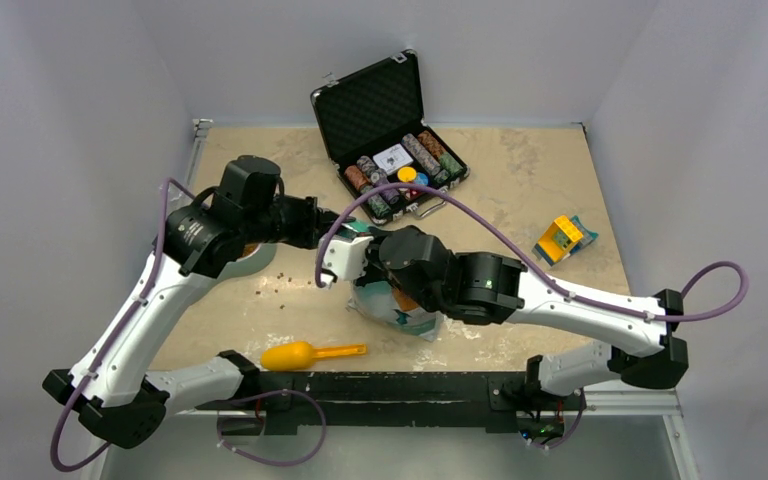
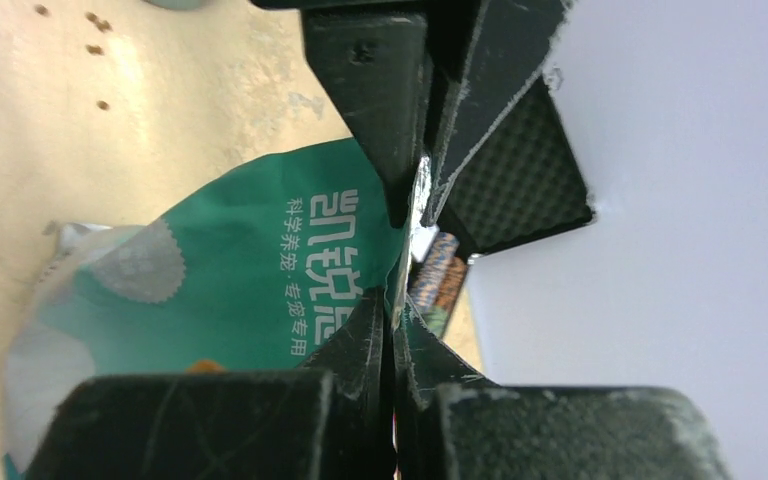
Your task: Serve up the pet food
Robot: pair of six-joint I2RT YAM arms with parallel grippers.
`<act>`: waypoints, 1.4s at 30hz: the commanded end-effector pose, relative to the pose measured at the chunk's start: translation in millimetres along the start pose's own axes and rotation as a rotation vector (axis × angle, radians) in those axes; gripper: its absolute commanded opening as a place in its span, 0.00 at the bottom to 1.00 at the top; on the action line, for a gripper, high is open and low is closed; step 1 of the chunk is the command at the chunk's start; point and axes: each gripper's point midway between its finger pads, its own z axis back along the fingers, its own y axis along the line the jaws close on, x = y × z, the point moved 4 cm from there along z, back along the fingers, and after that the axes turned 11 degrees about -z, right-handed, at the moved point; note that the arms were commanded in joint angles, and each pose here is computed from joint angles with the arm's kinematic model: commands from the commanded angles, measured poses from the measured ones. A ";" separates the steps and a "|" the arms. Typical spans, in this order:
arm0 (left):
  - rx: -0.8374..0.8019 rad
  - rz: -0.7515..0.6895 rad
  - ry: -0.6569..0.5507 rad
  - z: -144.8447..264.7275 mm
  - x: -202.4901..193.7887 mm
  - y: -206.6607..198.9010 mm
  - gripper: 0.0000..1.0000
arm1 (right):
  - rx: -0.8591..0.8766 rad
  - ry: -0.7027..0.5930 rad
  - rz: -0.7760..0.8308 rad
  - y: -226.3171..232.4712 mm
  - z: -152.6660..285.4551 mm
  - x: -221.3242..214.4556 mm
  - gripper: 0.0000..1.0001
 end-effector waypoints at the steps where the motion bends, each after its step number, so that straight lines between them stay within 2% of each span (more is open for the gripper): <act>1: -0.117 0.016 0.031 26.6 -7.7 -13.9 0.00 | -0.023 0.100 -0.162 -29.0 33.3 -31.6 0.11; 2: -0.117 0.016 0.030 27.7 -7.9 -14.0 0.00 | -0.009 0.095 -0.182 -28.7 36.8 -32.6 0.20; 3: -0.116 0.018 0.027 28.4 -7.7 -14.2 0.00 | -0.023 0.083 -0.184 -29.7 37.1 -34.5 0.22; 4: -0.118 0.018 0.023 29.9 -7.5 -14.8 0.00 | -0.018 0.083 -0.175 -27.3 37.2 -37.9 0.18; 5: -0.118 0.019 0.018 31.2 -7.2 -15.2 0.00 | -0.021 0.094 -0.171 -26.7 37.0 -42.1 0.04; 6: -0.118 0.019 0.016 32.2 -7.3 -15.5 0.00 | -0.043 0.110 -0.178 -29.9 37.0 -45.8 0.00; 8: -0.111 0.021 0.012 32.1 -6.8 -14.9 0.00 | -0.052 0.129 -0.201 -35.1 40.1 -49.5 0.00; 13: -0.115 0.008 0.034 25.1 -10.1 -15.1 0.00 | -0.014 0.018 -0.240 -45.2 56.5 -33.8 0.00; 16: -0.120 -0.023 0.053 17.7 -19.3 -17.8 0.26 | 0.030 -0.036 -0.238 -44.6 58.9 -23.7 0.00; 18: -0.102 -0.049 0.065 11.3 -24.5 -17.6 0.35 | 0.037 -0.049 -0.226 -46.2 58.4 -19.0 0.00; 27: -0.135 -0.091 0.074 -3.4 -25.9 -25.7 0.37 | 0.086 -0.045 -0.200 -44.0 51.9 -7.2 0.00; 29: -0.155 -0.112 0.104 -4.1 -30.9 -31.8 0.34 | 0.069 -0.017 -0.197 -44.2 48.3 -9.5 0.00; 30: -0.154 -0.120 0.112 -5.2 -32.1 -32.6 0.23 | 0.052 -0.006 -0.201 -45.8 46.9 -10.1 0.00; 32: -0.150 -0.128 0.116 -5.1 -32.7 -31.0 0.01 | 0.026 0.012 -0.209 -47.2 43.0 -10.7 0.18; 34: -0.142 -0.100 0.105 -1.3 -30.4 -26.9 0.00 | -0.038 0.087 -0.188 -49.1 36.8 -21.3 0.29; 36: -0.147 -0.069 0.083 6.8 -27.8 -24.7 0.00 | -0.078 0.156 -0.165 -46.4 31.4 -33.4 0.34; 40: -0.149 -0.030 0.067 15.8 -25.7 -25.1 0.00 | -0.123 0.199 -0.129 -47.7 33.5 -46.1 0.30; 42: -0.155 -0.027 0.074 17.8 -26.9 -27.2 0.00 | -0.141 0.217 -0.119 -50.8 38.1 -50.9 0.21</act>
